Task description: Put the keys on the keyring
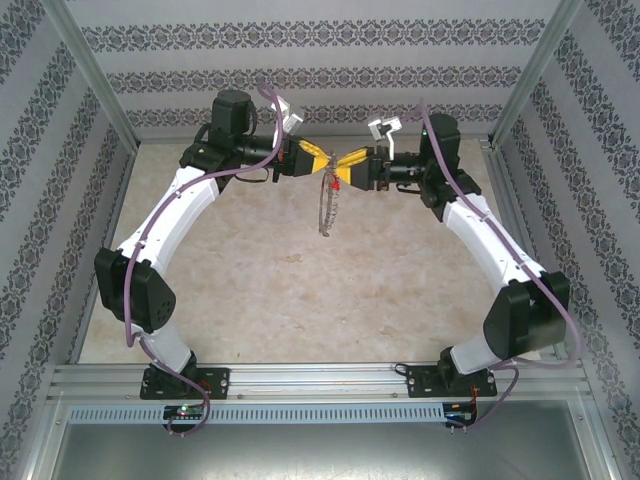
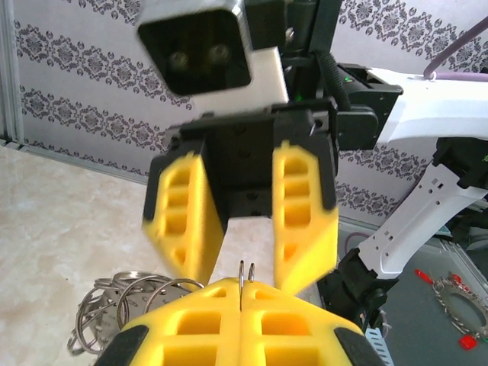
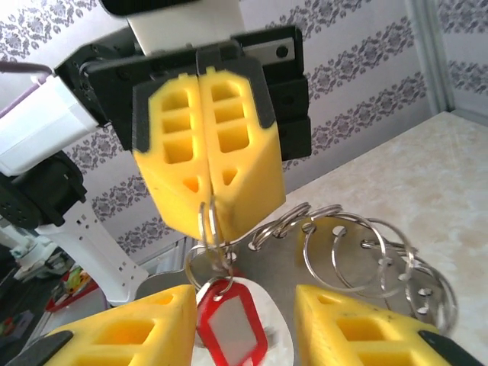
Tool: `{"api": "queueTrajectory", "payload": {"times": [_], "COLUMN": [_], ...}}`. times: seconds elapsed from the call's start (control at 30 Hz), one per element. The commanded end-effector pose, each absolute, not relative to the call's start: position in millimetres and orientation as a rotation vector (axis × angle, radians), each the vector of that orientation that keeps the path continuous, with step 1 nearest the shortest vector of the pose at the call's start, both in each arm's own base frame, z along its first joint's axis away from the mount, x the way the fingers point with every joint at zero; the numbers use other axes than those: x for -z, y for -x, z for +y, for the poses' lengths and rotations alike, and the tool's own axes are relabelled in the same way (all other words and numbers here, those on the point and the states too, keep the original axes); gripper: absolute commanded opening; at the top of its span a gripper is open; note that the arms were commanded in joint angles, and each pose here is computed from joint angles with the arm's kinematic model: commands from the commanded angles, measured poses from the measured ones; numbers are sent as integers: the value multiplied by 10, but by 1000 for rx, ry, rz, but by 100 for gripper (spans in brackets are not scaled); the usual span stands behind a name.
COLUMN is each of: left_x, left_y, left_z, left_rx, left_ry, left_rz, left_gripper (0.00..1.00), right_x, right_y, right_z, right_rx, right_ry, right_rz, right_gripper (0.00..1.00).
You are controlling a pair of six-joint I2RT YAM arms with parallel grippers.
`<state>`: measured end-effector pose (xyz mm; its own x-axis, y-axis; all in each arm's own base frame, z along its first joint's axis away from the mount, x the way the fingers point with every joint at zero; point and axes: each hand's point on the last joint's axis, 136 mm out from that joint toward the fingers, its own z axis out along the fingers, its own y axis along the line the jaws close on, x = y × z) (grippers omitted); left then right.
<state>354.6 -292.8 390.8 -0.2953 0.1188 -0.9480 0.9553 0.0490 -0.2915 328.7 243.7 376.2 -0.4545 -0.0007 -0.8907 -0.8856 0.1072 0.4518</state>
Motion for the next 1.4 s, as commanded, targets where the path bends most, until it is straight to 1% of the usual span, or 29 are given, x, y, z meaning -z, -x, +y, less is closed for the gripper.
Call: {"api": "queueTrajectory", "payload": {"times": [0.0, 0.23, 0.57, 0.7, 0.8, 1.0, 1.03, 1.13, 1.27, 1.3, 1.37], "left_x": [-4149, -4148, -4163, -4159, -4159, -4160, -4163, -4163, -4135, -4125, -4134], "left_y": [-3385, -3359, -3345, -3349, -3354, -3354, -3350, -3348, -3385, -3395, -3411], "left_z": [-2924, -2925, -2926, -2925, -2925, -2925, -2928, -2932, -2916, -2898, -2839], "left_rx": [1337, 1347, 1348, 1346, 1345, 1344, 1345, 1344, 1314, 1296, 1272], "left_ry": [-1169, -1175, -1178, -1178, -1177, -1178, -1179, -1178, -1166, -1167, -1165], "left_rz": [1435, 1436, 1431, 1431, 1431, 1430, 1428, 1430, 1458, 1467, 1481], "left_gripper": [0, 0, 0, 0, 0, 0, 0, 0, 0, 3, 15], "right_x": [-4014, -4104, -4060, -4020, -3999, -3971, -3961, -3966, -3960, -3965, -3963], "right_y": [-3153, -3216, -3353, -3368, -3365, -3389, -3397, -3387, -3399, -3408, -3425], "right_z": [2325, 2438, 2630, 2654, 2676, 2700, 2706, 2717, 2681, 2658, 2617], "right_rx": [-1388, -1388, -1410, -1418, -1425, -1428, -1432, -1437, -1421, -1407, -1390], "right_ry": [912, 933, 941, 939, 942, 941, 940, 948, 951, 950, 951], "right_rz": [1540, 1512, 1520, 1529, 1533, 1539, 1543, 1539, 1552, 1557, 1567], "right_gripper": [40, 40, 40, 38, 35, 20, 17, 0, 0, 0, 0]}}
